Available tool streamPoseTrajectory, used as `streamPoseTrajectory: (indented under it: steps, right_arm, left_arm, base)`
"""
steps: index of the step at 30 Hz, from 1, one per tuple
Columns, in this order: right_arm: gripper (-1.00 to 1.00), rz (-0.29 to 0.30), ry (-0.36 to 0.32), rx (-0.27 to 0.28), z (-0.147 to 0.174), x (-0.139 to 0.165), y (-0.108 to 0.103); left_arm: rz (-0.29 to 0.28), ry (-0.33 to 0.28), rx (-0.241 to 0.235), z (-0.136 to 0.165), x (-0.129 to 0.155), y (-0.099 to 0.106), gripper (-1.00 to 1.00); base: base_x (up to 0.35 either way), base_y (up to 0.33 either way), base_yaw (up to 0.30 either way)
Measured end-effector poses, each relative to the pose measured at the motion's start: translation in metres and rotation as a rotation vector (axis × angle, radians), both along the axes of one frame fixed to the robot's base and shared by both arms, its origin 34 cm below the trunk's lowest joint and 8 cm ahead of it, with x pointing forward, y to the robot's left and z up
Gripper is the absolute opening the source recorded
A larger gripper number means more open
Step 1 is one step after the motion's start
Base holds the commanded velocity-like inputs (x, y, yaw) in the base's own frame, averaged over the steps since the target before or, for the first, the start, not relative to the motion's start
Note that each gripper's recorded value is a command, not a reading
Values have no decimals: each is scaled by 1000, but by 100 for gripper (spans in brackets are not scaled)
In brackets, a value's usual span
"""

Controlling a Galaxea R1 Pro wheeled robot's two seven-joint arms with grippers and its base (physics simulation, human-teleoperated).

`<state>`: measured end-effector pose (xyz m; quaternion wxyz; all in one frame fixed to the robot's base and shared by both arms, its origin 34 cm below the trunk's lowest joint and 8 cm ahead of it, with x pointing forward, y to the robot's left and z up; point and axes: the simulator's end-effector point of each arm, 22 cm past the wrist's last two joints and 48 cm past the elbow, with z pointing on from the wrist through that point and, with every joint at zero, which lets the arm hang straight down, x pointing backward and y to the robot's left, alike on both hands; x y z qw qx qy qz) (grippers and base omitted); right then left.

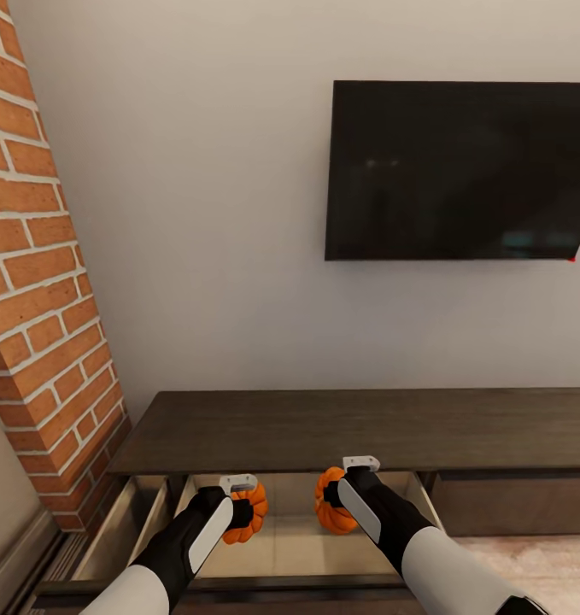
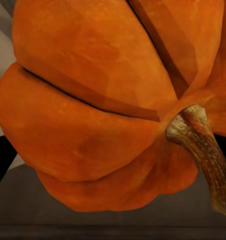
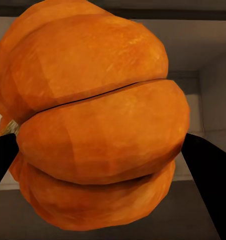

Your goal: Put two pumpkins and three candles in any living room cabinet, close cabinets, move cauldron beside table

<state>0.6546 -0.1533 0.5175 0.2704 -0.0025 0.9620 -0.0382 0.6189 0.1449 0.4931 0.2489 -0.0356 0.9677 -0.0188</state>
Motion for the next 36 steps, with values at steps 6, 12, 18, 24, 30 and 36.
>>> streamPoseTrajectory:
  steps: [6,12,18,24,30,36]
  right_arm:
    - [-100,0,2,2,-13,-3,0]
    - [-100,0,2,2,-26,-6,1]
    - [-100,1,2,4,-39,-8,1]
    - [-100,2,1,5,-52,-11,1]
    - [-100,2,0,5,-65,-14,1]
    - [-100,2,-1,6,-77,-17,2]
  left_arm:
    - [1,1,-1,-13,-3,0,-100]
    - [2,0,-1,-26,-5,1,-100]
    - [2,0,0,-39,-8,1,-100]
    - [2,0,-2,-52,-11,1,-100]
    - [6,0,1,-65,-14,4,-100]
    - [8,-7,-2,-78,-16,4,-100]
  base:
    - [0,0,0]
    - [0,0,0]
    - [0,0,0]
    - [0,0,0]
    - [0,0,0]
    - [0,0,0]
